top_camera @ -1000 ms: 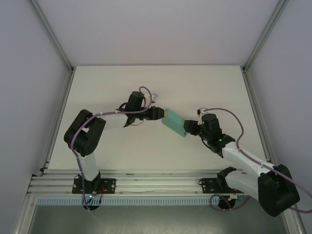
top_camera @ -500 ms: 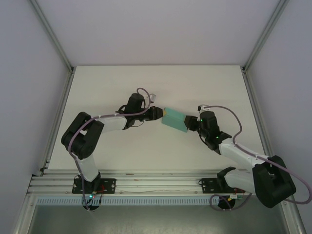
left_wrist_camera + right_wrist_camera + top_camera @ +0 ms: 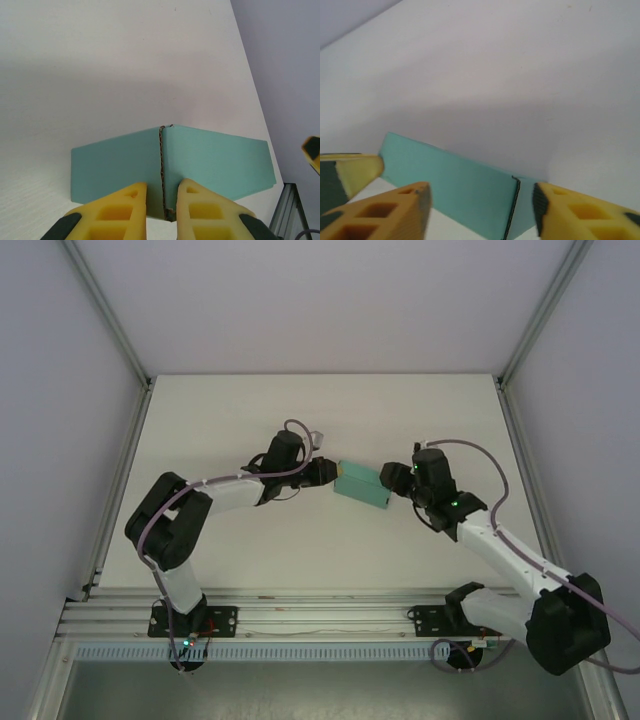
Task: Assemble paper box
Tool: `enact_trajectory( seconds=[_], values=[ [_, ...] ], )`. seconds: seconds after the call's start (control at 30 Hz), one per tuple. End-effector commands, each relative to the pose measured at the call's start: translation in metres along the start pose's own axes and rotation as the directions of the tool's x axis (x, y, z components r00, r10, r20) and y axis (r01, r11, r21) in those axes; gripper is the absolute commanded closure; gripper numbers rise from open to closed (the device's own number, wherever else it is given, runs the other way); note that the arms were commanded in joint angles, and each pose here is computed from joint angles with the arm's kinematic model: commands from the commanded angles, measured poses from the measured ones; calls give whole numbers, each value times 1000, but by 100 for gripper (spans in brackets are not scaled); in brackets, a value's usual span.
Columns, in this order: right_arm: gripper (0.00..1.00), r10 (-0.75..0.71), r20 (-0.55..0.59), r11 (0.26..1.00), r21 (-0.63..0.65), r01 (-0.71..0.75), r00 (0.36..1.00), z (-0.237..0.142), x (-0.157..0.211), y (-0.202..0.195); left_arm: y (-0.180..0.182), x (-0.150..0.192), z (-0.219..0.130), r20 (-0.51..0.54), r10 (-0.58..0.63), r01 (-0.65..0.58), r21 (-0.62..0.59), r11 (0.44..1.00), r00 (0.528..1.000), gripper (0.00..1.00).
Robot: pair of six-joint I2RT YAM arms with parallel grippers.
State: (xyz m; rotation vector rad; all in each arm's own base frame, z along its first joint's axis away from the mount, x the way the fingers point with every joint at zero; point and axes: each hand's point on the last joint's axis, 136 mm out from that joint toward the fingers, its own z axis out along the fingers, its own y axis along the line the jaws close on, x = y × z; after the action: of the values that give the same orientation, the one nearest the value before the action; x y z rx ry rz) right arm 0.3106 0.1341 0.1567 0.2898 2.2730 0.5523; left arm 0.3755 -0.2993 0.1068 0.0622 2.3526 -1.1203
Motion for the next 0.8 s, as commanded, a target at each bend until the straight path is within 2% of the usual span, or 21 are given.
enact_trajectory(
  seconds=[0.0,0.3,0.53,0.77],
  values=[
    [52,96,-112,995,28,-93,989,-1,27,-13,54,50,-1,-134,-77,46,-219,975,988,82],
    [77,152,-157,988,46,-147,976,21,26,-26,49,55,4,-168,-68,36,-187,982,983,82],
    [84,177,-266,984,77,-162,947,37,55,-40,47,56,7,-192,-56,20,-182,983,980,82],
    [94,187,-365,968,229,-106,912,35,95,-77,52,59,11,-211,-64,20,-201,979,975,87]
  ],
)
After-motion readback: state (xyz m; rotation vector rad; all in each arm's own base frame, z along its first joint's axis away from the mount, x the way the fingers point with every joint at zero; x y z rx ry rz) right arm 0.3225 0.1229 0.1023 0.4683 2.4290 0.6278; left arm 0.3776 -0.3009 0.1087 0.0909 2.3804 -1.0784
